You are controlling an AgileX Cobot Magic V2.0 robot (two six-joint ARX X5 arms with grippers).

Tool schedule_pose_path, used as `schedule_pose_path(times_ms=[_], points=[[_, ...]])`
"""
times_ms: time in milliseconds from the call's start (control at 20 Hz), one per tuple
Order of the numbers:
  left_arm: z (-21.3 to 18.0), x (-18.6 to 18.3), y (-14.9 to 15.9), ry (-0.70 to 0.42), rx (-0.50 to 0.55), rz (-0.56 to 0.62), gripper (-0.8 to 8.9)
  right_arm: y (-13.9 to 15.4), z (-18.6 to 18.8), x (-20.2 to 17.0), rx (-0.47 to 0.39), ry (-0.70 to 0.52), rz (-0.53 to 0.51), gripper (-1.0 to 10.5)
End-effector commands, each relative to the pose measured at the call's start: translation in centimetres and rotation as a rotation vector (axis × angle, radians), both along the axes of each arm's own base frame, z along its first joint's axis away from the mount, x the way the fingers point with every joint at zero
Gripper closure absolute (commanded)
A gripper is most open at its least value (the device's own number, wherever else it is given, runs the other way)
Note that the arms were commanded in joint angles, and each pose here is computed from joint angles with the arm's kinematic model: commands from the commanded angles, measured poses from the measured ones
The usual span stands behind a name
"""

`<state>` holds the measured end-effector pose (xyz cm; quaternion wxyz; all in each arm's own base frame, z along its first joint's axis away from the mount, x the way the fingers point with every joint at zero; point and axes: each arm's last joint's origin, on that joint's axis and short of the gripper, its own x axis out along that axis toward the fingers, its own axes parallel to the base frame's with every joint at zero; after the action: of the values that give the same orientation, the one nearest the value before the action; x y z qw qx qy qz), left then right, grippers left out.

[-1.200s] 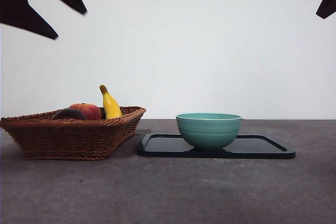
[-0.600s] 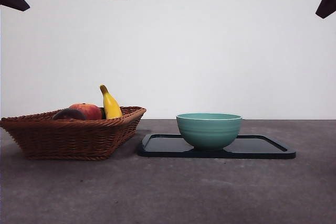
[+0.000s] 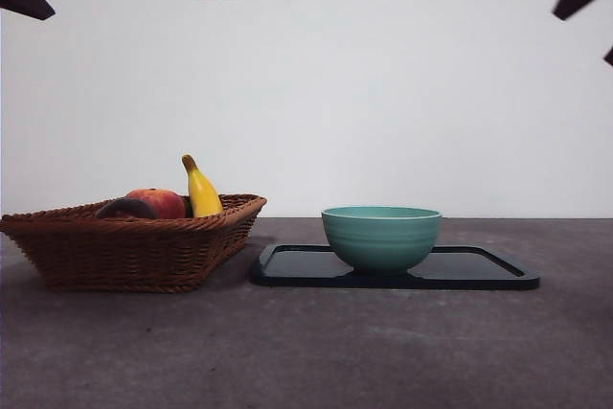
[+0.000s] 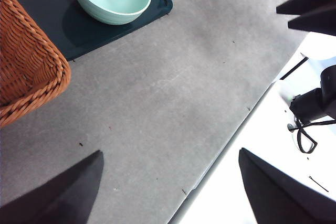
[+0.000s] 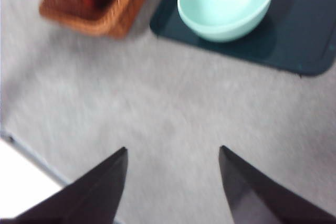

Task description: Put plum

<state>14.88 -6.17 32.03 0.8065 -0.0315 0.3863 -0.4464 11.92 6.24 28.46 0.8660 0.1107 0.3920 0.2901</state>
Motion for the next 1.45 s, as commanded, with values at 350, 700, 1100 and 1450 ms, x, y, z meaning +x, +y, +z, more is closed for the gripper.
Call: schedule_pose_path(times_ms=[350,700,1100,1450], points=[[0.6,0.2,-0.1,-0.031,-0.007,-0.014,4.08,1.4,2.2,7.4,-0.029,0.04,-0.129,6.5],[0.6,0.2,-0.1,-0.03,-0.007,-0.014,4.08,3.0,1.1,16.1,-0.114,0.127,-0.134,6.5],[0.6,0.2,-0.1,-0.031,-0.007,-0.014,4.08,4.9,-4.4,22.3,-0.143,0.194,-0.129,6.5],[0.6,0.2,-0.1,-0.03,-0.007,-0.014,4.08,5.7,-8.3,24.2,-0.181,0.226,-0.146,6.8]])
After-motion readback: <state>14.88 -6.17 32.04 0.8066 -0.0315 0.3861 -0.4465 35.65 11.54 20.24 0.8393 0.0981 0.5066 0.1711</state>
